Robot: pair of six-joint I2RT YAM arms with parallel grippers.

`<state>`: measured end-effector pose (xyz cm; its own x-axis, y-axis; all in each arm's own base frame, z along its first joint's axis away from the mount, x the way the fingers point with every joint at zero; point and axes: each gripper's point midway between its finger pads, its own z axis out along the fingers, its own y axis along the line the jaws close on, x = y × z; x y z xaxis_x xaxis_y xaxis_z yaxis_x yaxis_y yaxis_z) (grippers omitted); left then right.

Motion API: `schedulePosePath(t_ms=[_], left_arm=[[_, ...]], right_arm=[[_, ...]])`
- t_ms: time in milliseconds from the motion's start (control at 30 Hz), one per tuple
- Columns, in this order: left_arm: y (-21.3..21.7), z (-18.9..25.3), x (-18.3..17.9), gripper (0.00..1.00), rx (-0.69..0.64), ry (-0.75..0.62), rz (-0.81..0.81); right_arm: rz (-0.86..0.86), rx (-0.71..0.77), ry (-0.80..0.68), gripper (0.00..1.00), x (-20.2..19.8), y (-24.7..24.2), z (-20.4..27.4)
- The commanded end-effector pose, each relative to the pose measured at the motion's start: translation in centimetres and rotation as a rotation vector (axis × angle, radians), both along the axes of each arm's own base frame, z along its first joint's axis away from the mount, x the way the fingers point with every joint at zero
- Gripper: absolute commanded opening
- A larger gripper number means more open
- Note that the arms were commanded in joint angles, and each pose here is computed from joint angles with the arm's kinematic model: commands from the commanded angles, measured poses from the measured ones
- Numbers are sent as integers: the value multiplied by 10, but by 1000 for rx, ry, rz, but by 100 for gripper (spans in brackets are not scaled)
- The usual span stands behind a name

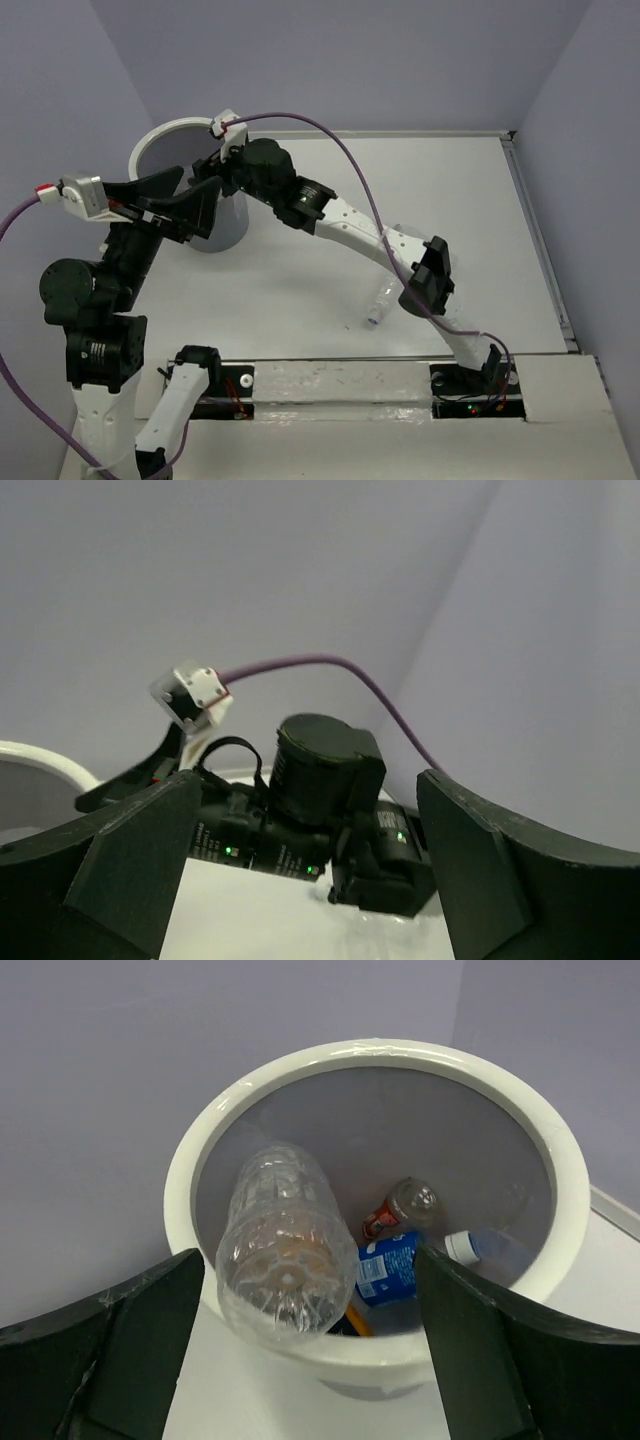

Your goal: Put the plastic bottles in the bin

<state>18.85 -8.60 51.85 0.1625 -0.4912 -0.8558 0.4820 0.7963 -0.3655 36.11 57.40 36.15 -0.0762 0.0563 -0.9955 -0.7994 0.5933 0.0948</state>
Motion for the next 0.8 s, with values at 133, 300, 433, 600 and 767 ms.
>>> schedulePosePath(t_ms=[133, 300, 433, 600, 767], left_arm=[[-61, -30, -26, 99, 123, 78, -411], [-77, -55, -11, 99, 123, 144, -495], [-116, -100, 9, 99, 140, 261, -550], [-213, -183, 17, 99, 340, 465, -462], [-253, -253, 35, 99, 470, 577, -406]], right_arm=[[-111, 48, 0, 83, -19, -129, 67], [-353, 68, 140, 61, -6, -276, 26], [-602, -75, 291, 37, -13, -373, -69], [-758, -119, 416, 34, -21, -442, -127], [-855, -116, 505, 48, -15, -491, -156]])
